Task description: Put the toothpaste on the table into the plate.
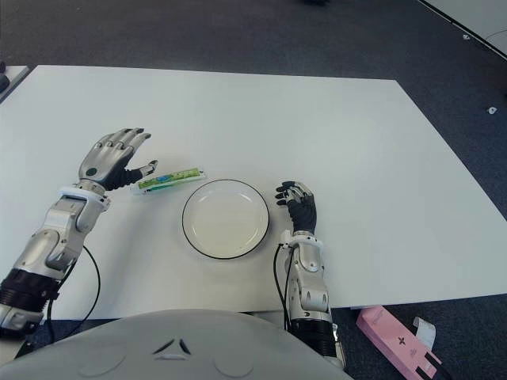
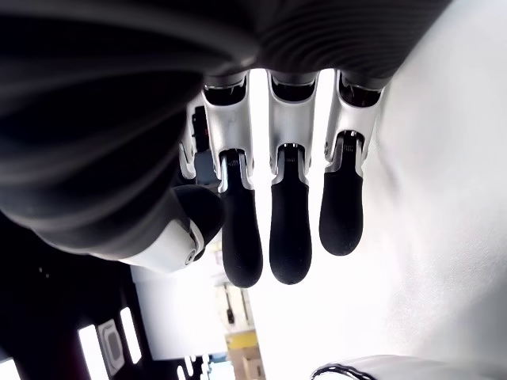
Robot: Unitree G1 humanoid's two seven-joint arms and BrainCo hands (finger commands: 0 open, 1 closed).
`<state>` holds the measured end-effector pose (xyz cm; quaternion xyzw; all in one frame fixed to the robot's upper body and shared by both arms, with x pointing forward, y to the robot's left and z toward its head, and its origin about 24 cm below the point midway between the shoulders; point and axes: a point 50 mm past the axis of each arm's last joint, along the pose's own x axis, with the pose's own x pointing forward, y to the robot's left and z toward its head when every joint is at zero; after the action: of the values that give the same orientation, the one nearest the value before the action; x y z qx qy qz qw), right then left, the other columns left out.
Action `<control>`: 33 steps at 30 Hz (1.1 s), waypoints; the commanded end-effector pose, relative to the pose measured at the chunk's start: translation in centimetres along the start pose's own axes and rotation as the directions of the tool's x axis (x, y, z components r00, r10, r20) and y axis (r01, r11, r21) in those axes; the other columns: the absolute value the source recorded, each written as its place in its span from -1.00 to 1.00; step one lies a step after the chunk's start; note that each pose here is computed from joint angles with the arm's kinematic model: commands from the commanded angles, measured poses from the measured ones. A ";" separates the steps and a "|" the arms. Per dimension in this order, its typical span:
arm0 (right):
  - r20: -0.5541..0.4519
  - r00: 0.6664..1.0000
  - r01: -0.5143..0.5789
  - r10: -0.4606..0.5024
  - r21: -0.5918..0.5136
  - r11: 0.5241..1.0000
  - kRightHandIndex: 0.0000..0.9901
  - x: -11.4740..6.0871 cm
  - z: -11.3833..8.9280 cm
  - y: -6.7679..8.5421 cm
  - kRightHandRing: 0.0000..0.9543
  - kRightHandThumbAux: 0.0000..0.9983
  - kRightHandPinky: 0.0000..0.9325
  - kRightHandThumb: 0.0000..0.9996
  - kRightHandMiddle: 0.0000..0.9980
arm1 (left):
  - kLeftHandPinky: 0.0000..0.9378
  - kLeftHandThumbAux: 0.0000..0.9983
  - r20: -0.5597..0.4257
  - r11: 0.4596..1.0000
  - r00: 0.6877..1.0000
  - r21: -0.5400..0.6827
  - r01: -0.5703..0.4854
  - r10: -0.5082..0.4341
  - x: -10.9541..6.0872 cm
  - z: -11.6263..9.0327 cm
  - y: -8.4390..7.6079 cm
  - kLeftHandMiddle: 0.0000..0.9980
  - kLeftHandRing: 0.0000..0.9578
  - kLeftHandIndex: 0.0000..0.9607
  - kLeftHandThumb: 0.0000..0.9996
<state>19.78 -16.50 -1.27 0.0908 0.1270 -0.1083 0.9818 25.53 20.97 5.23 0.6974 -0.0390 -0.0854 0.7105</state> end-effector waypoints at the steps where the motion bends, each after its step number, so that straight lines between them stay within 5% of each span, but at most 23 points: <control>1: -0.120 0.993 0.026 -0.023 0.022 0.999 -0.13 -1.0 -2.6 -0.4 0.11 0.45 0.14 0.42 0.05 | -1.00 -0.75 0.040 0.996 0.996 0.053 0.078 -0.080 0.9 -0.1 -0.5 -1.00 -1.00 -1.00 -0.17; 19: -0.112 0.993 0.040 -0.038 0.024 0.999 -0.13 -1.0 -2.6 -0.8 0.11 0.45 0.14 0.42 0.05 | -1.00 -0.99 0.131 0.969 0.961 0.059 0.238 -0.244 1.8 0.0 -1.8 -1.00 -1.00 -1.00 -0.02; 33: -0.110 0.993 0.050 -0.048 0.011 0.999 -0.13 -1.1 -2.6 -1.0 0.09 0.45 0.10 0.42 0.05 | -1.00 -0.94 0.244 0.877 0.846 0.040 0.479 -0.474 0.9 0.6 -2.4 -1.00 -1.00 -1.00 0.04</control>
<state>19.59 -16.96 -1.39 0.0901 0.1187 -0.1109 0.9826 26.46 20.30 2.94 0.6692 0.0343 -0.3153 0.6720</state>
